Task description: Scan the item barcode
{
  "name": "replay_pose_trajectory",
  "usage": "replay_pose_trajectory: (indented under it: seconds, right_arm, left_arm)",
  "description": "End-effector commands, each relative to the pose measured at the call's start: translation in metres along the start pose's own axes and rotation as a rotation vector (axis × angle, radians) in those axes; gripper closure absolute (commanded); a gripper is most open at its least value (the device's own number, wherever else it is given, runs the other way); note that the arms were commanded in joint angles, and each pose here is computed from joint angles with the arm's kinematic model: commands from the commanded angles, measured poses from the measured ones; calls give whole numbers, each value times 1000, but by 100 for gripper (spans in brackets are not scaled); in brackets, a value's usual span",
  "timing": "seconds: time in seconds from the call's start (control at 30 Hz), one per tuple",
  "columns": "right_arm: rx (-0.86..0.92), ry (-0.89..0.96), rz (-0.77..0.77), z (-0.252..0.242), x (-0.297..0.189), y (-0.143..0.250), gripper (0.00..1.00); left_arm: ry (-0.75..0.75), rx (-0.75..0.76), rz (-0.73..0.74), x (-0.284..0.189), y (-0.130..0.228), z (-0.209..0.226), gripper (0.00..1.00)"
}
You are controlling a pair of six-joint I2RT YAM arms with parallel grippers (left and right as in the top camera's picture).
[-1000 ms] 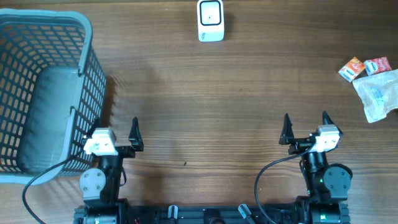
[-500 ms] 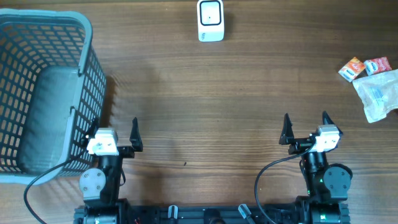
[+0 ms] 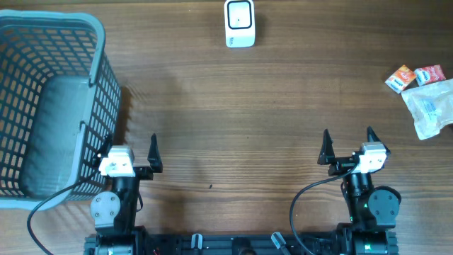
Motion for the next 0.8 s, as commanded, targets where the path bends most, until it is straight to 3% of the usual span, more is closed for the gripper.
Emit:
replay_pose_trajectory:
  seconds: [0.0,0.77]
  right_arm:
    - [5,12,-3,-1,0,0,0]
    - [5,12,-3,-1,0,0,0]
  left_arm:
    - [-13,19,0,0,2,1,0]
    - [-51,19,5,0,3,4,0]
Point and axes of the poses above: each gripper's point midway between its finger pads, its own x axis out along the fingers, its own z axis along the line the jaws close on, y = z × x, the point moved 9 cm from there along -x, back along the fingers, and after that the axes turned 3 degrees about x, right-handed, at the moved point
